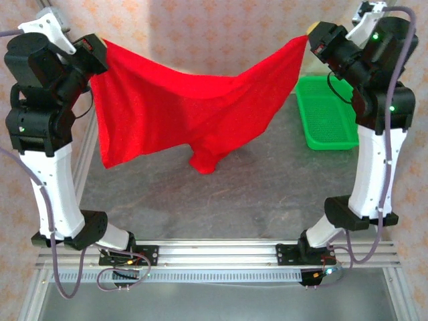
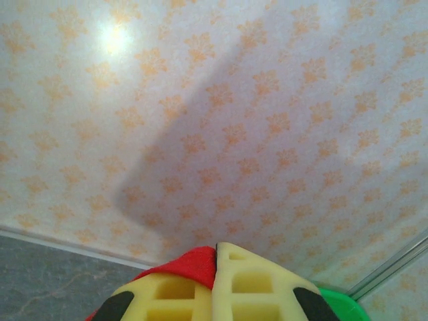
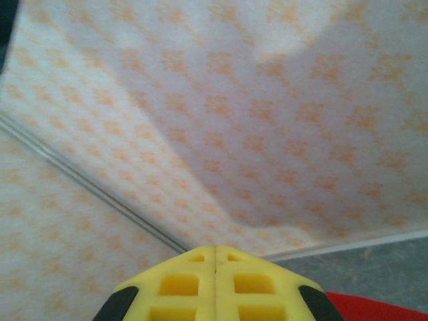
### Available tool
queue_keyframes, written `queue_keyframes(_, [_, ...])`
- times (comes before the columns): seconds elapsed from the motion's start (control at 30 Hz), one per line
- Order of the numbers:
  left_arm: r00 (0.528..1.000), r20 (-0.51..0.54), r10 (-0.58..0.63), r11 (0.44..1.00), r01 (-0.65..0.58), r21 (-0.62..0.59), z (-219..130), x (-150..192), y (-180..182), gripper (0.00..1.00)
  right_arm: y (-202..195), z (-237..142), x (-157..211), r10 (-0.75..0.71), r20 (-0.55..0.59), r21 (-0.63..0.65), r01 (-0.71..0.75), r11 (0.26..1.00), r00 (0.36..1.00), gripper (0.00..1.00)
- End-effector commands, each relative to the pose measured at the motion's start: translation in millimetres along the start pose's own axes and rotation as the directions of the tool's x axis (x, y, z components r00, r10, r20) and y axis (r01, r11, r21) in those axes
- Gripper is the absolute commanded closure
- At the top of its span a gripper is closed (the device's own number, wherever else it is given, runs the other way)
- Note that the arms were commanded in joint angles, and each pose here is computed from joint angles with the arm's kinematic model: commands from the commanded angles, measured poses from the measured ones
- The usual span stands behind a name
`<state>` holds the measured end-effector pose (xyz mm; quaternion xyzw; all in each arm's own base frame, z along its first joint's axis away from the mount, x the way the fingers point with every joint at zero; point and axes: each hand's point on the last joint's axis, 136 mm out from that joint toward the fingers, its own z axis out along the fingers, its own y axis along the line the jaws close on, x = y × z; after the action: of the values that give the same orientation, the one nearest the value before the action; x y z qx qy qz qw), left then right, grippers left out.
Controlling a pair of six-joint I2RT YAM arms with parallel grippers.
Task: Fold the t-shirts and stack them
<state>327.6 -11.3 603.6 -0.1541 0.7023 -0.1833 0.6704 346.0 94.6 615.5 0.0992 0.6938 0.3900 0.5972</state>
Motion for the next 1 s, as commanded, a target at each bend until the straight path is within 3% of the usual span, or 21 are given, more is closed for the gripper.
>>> queue_keyframes(0.0, [0.987, 0.153, 0.053, 0.992, -0.069, 0.102, -42.5, -39.2, -26.4, 1.0, 66.9, -65.8, -30.1, -0.044, 0.142, -0.19, 0.071, 0.979, 0.989, 1.0])
queue_keyframes(0.3, [0.958, 0.287, 0.019, 0.974, -0.082, 0.21, -101.0, -73.0, -54.6, 1.0, 97.3, -140.7, -44.0, -0.061, 0.286, -0.214, 0.126, 0.969, 0.956, 1.0])
queue_keyframes(0.5, [0.944, 0.328, 0.02, 0.971, -0.096, 0.218, -112.8, -82.8, -58.9, 1.0, 103.6, -152.8, -50.9, -0.066, 0.324, -0.212, 0.14, 0.967, 0.944, 1.0])
queue_keyframes(0.73, [0.974, 0.203, 0.099, 0.981, -0.13, 0.142, -59.3, -48.6, -37.8, 1.0, 72.5, -98.6, -37.8, -0.072, 0.231, -0.164, 0.111, 0.98, 0.97, 1.0])
queue_keyframes(0.83, [0.984, 0.118, 0.135, 0.983, -0.148, 0.11, -28.7, -24.4, -24.5, 1.0, 47.9, -57.7, -24.9, -0.067, 0.162, -0.138, 0.09, 0.986, 0.985, 1.0])
queue_keyframes(0.97, [0.984, -0.03, 0.178, 0.984, -0.177, 0.031, 25.7, 23.4, 8.1, 1.0, -14.9, 13.9, 7.6, -0.065, 0.042, -0.031, 0.066, 0.997, 0.997, 1.0])
